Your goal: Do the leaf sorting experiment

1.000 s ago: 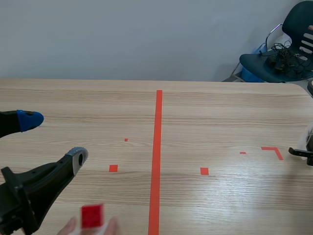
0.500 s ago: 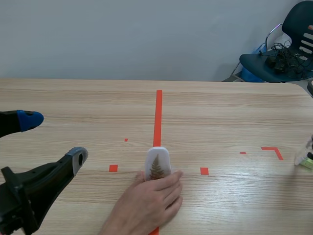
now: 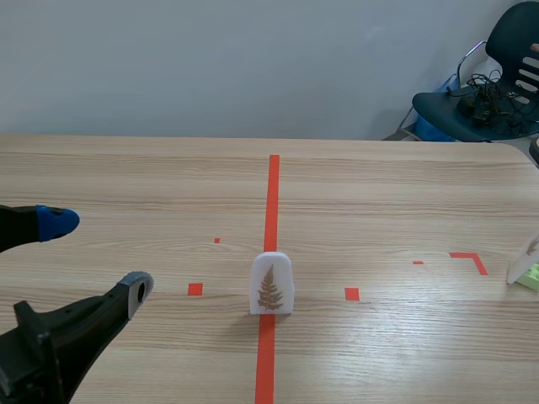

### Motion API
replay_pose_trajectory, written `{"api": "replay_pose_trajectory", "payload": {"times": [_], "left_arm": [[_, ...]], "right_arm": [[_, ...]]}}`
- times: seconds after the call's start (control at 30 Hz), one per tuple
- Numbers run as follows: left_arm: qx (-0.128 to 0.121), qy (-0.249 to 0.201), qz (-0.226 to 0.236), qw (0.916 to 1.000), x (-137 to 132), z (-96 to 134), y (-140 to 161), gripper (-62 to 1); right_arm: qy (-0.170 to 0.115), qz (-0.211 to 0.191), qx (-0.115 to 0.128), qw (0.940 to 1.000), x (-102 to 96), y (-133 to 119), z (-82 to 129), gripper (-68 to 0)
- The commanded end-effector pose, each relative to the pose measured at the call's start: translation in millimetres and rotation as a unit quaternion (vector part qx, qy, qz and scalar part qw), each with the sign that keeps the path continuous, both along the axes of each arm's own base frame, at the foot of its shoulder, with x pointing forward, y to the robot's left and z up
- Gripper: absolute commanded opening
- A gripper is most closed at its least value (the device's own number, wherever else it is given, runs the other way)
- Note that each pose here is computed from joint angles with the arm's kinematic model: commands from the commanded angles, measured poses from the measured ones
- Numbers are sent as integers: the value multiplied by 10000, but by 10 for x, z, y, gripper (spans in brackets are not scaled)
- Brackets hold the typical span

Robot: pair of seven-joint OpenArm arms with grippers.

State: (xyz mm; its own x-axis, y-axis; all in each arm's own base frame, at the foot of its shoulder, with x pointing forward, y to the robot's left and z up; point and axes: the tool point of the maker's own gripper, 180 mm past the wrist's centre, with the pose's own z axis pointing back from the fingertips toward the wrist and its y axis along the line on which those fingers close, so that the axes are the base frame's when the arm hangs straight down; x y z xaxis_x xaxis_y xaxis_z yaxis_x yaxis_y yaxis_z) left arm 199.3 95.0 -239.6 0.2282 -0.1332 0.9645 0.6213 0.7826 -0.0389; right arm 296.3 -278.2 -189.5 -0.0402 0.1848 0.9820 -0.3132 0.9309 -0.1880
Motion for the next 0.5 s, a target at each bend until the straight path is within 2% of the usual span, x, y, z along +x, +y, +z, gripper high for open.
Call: {"api": "replay_pose_trajectory", "payload": {"times": [0.0, 0.07, 0.2, 0.3, 0.4, 0.47], "left_arm": [[-129, -107, -65, 9998, 22, 69, -75, 14], [-106, -71, -60, 9999, 71, 12, -78, 14], [176, -43, -110, 9998, 202, -231, -83, 14], [217, 138, -157, 9995, 279, -488, -131, 14], [309, 236, -331, 9987, 312, -756, -231, 14], [269, 273, -499, 9980, 314, -902, -330, 14]], "right_arm": [[-219, -45, 68, 9997, -25, -25, 152, -197], [-185, 26, 84, 9998, -90, 39, 195, -150], [-49, 172, 376, 9991, -231, 143, 232, -9], [162, 532, 565, 9969, -374, 304, 204, 4], [376, 598, 657, 9953, -478, 379, 154, 4], [521, 600, 649, 9947, -533, 405, 107, 4]]}}
